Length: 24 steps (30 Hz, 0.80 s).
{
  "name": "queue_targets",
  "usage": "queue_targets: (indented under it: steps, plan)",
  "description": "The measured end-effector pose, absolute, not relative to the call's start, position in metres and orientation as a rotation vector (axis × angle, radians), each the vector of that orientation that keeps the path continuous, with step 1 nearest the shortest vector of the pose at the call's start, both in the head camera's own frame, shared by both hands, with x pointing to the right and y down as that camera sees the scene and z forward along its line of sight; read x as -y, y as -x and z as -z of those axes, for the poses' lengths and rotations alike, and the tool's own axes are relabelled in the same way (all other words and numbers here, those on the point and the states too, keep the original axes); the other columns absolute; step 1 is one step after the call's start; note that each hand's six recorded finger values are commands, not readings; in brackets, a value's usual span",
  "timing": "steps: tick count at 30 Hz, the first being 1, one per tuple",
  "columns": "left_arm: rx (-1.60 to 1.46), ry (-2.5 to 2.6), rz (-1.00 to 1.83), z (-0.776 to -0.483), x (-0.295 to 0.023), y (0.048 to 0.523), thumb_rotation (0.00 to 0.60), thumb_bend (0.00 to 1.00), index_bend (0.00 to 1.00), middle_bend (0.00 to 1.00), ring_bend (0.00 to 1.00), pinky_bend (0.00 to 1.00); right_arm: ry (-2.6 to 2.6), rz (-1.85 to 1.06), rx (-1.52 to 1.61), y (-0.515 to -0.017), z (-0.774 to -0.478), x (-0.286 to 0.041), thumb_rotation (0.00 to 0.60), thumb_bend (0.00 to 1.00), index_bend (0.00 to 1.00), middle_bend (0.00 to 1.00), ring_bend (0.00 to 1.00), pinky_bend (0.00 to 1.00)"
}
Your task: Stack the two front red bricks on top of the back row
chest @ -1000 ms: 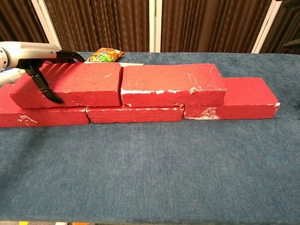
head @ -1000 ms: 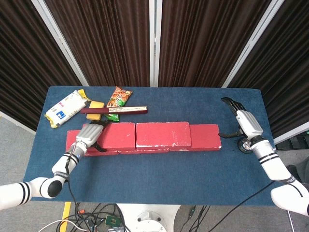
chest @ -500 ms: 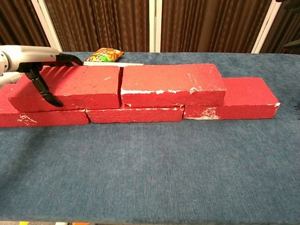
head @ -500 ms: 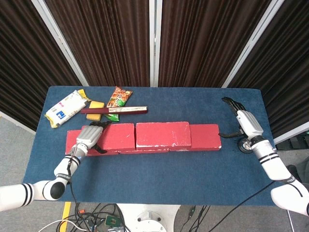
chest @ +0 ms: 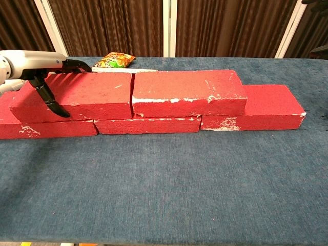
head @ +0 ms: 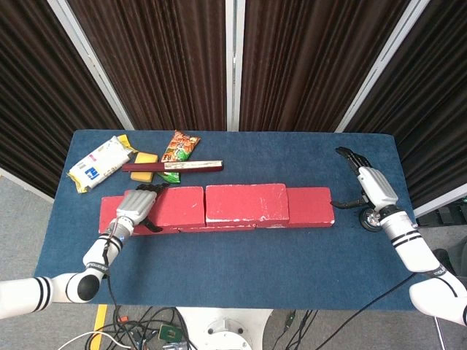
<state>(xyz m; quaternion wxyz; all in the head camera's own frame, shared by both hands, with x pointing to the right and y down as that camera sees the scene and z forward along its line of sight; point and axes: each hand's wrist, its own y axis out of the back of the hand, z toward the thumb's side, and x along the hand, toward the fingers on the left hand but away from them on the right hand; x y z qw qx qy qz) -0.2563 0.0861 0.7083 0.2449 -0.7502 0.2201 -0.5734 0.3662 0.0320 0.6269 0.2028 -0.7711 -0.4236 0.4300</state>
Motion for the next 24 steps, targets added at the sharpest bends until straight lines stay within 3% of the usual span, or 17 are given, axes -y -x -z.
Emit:
queue_targets:
  steps: [19, 24]
  plan:
    - [-0.600, 2.064, 1.571, -0.7117, -0.0884, 0.2558, 0.600, 0.06, 0.00, 0.11, 0.16, 0.11, 2.153, -1.203, 1.192, -0.3682, -0.6277, -0.0306, 0.600, 0.00, 0.00, 0.00, 0.00, 0.00]
    - [-0.588, 2.079, 1.573, -0.7127, -0.0893, 0.2549, 0.600, 0.05, 0.00, 0.09, 0.09, 0.11, 2.153, -1.204, 1.194, -0.3685, -0.6280, -0.0304, 0.600, 0.00, 0.00, 0.00, 0.00, 0.00]
